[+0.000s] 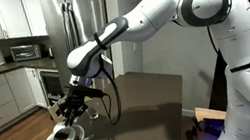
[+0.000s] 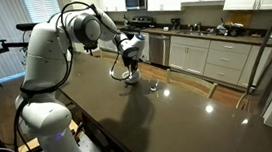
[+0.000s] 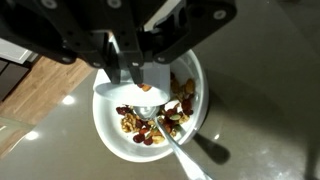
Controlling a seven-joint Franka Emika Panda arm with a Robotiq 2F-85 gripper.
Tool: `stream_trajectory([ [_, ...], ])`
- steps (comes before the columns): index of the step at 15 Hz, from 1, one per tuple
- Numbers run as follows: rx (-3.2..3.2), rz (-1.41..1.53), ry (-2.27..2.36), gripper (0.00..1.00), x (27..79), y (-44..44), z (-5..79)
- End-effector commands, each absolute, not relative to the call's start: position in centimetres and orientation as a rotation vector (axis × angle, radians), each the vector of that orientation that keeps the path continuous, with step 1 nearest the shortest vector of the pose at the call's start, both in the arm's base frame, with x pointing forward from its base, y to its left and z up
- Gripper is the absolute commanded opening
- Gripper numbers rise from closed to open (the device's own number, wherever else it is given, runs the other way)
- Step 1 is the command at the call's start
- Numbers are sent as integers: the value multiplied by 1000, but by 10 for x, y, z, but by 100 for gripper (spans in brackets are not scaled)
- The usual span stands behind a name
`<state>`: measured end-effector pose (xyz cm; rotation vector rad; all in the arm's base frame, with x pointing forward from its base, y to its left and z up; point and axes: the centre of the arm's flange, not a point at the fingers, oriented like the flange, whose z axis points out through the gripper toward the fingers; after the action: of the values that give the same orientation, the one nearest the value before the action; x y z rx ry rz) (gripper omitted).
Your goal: Slide the white mug to the right, pour the contents in the white mug into the bowl
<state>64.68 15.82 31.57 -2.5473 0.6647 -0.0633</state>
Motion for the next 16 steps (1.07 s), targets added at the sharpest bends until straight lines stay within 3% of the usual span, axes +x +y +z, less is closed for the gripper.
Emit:
stream_trajectory([
  [1,-2565,-107,654,7,644,162,315],
  [16,-2623,-192,588,7,634,172,318],
])
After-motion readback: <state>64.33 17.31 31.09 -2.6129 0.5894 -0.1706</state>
